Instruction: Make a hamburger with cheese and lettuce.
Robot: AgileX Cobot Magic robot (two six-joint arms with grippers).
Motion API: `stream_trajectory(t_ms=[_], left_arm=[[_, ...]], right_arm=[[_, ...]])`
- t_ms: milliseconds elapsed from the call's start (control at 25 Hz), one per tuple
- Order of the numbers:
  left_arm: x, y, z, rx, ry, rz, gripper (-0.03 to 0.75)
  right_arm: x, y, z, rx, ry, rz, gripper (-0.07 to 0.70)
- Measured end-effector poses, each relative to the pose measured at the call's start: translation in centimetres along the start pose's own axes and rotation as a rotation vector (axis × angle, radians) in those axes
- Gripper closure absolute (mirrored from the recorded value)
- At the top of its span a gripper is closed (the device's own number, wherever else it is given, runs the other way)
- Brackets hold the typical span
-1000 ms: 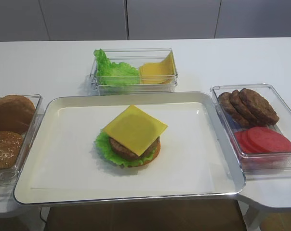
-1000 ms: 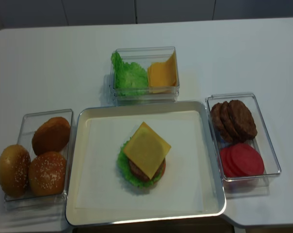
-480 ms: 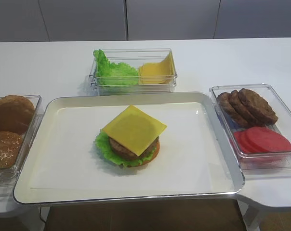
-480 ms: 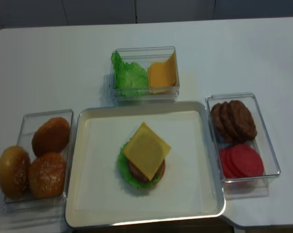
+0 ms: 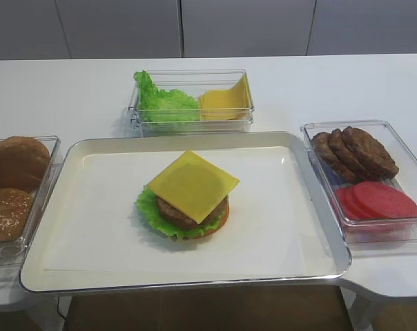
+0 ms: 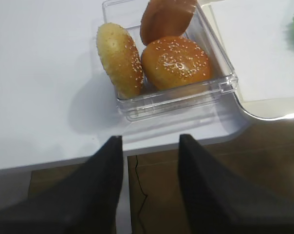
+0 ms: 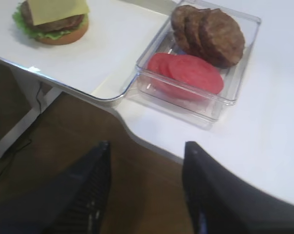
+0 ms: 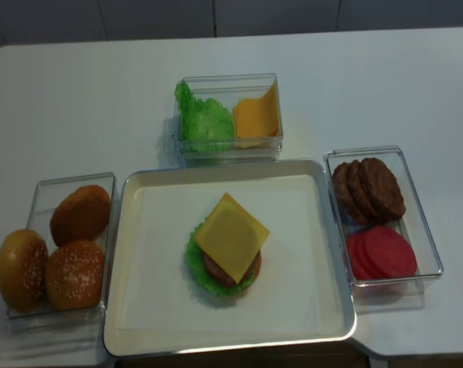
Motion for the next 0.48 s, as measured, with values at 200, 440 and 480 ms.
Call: stream_trajectory(t_ms=[200,440,480], left_arm=[[0.00,0.00,0.01,-0.001,0.001,0.000,0.430],[0.00,0.00,0.01,-0.002,0.001,0.000,0.429],[0.00,0.00,0.01,-0.002,0.001,0.000,0.429]], right_arm=[[0.26,-0.14,-0.52,0.090,-0.056,0.033,0.321],[0.41,-0.15,-0.98,0.157,-0.110,0.052,0.339],[0.42,-0.14,-1.02,0.163,-0.114,0.054,0.340]])
Point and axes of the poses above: a point on each arm's last joint axis where the gripper is mounted, y pointing back along that axis away from the gripper, z along the wrist's bending axis when the last joint is at zero, x = y × z, the point moved 7 cm from there along -y, pointing out along that axis toward the gripper, and after that the axes turned 15 degrees about y, right-handed, at the moved point
